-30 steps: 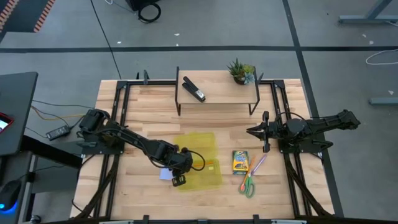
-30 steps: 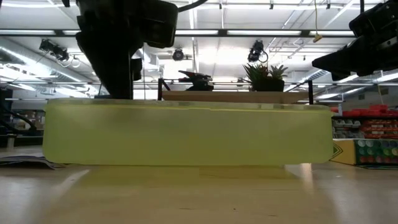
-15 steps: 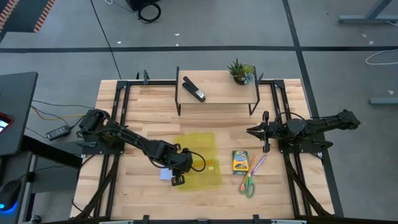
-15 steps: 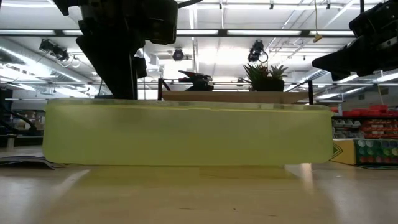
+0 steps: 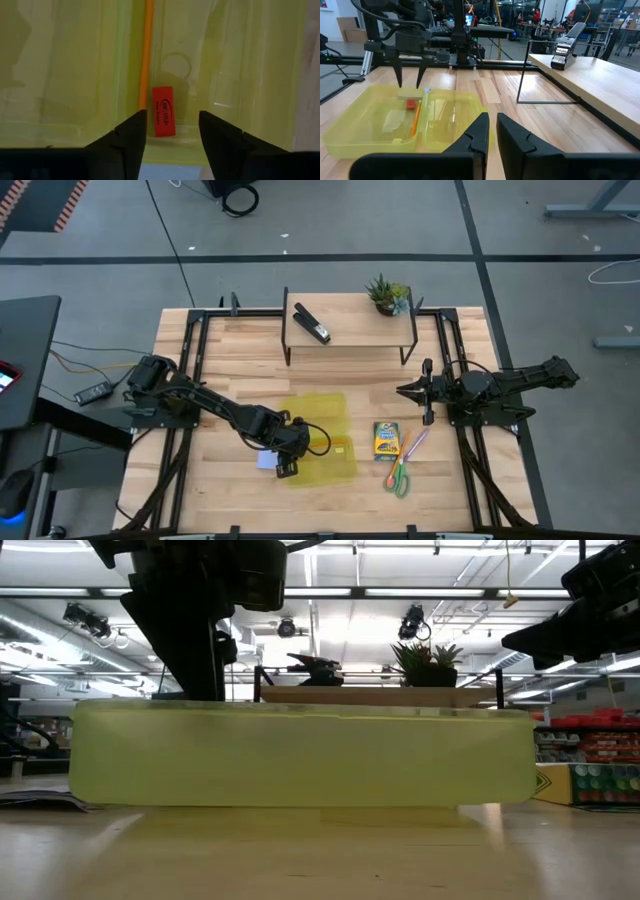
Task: Pack school essentials
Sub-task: Put the blue sticky note into the yellow supply box
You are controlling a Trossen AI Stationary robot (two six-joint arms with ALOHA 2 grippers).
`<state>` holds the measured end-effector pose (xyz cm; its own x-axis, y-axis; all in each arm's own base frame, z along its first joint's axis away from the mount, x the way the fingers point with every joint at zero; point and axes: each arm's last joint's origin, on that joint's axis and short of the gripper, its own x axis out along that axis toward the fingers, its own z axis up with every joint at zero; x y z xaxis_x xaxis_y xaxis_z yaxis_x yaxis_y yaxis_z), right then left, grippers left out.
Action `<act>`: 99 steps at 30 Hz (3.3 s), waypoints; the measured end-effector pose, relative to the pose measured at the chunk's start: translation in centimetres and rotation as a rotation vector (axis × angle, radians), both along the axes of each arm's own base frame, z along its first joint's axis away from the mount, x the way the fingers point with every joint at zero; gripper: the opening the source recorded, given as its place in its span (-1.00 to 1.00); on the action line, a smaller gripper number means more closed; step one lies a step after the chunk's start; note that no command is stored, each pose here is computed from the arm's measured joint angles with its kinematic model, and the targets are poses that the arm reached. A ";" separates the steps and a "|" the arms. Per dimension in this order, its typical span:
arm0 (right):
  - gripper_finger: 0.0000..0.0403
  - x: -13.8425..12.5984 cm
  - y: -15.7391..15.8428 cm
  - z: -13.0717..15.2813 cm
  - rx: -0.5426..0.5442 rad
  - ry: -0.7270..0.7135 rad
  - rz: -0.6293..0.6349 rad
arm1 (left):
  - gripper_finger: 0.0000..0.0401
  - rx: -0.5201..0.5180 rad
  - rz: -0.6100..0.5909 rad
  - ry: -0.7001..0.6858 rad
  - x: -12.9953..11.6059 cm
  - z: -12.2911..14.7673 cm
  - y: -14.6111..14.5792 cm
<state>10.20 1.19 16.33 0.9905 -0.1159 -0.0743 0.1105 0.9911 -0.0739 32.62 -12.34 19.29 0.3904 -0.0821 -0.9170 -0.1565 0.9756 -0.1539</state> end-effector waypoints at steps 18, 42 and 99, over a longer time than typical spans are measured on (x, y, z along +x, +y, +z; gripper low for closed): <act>-0.79 0.0 0.0 0.0 0.000 0.000 0.000 | -0.32 0.069 0.127 -0.143 -1.3 4.5 2.3; -0.79 0.0 0.0 0.0 0.000 0.000 0.000 | -0.83 0.259 0.325 -0.263 -9.2 13.2 9.2; -0.79 0.0 0.0 0.0 0.000 0.000 0.000 | 0.19 0.061 -0.189 0.145 -5.2 -1.0 0.2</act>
<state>10.20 1.19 16.33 0.9905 -0.1159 -0.0743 0.1105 0.9911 -0.0739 27.38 -12.16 18.29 0.2370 -0.0839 -0.9679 0.0138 0.9965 -0.0830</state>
